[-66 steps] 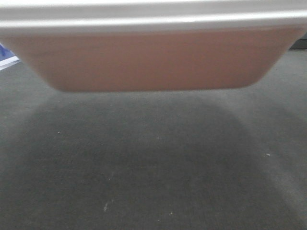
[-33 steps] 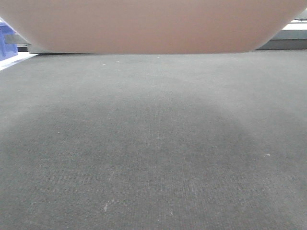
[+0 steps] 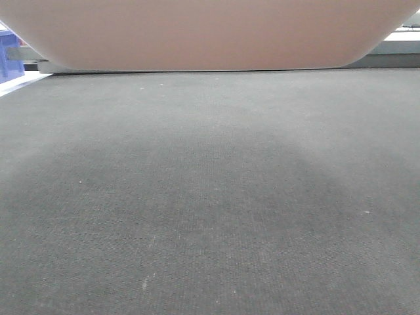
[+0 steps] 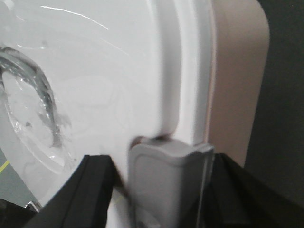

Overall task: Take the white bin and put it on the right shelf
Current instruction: 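Hold the raised bin steady with both grippers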

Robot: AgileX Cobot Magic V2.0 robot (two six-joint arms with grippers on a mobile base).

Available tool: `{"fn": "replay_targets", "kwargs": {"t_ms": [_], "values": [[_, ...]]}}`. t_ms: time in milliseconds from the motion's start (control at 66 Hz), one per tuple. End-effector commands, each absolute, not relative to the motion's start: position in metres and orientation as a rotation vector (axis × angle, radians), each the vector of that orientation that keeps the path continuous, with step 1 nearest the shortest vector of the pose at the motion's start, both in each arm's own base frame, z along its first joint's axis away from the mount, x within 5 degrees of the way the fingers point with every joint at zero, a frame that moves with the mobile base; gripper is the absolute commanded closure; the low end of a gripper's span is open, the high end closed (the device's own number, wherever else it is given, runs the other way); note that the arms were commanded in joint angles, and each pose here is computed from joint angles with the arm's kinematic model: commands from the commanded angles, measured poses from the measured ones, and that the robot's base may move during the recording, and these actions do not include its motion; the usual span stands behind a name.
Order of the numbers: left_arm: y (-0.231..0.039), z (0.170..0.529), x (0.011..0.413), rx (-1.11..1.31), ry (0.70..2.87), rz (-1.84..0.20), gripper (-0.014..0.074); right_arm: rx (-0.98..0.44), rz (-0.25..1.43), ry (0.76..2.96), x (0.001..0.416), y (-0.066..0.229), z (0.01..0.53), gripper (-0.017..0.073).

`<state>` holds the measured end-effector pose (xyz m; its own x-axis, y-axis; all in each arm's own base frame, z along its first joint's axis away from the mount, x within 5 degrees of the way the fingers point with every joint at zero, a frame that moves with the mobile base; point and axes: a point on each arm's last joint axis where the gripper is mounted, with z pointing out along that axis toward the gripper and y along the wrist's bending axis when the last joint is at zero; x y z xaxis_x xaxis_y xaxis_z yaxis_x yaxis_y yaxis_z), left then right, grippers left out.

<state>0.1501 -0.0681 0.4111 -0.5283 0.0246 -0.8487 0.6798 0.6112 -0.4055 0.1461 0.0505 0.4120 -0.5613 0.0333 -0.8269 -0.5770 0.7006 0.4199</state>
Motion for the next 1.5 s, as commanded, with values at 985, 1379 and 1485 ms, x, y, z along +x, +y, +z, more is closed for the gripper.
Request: {"fn": "replay_targets", "kwargs": {"t_ms": [985,1379,1485], "values": [[-0.0789,0.4355,0.1331,0.606,1.816,-1.145,0.0354,-0.496,1.106,1.875,0.1287,0.0649,0.4360,0.0162],[-0.0789,0.4355,0.1331,0.606,1.816,-1.145,0.0354,-0.496,1.106,1.875,0.1287,0.0649,0.4360,0.0162],[-0.0789,0.4355,0.1331,0.606,1.816,-1.145,0.0354,-0.496,1.106,1.875,0.1287,0.0649,0.4360,0.0162]]}}
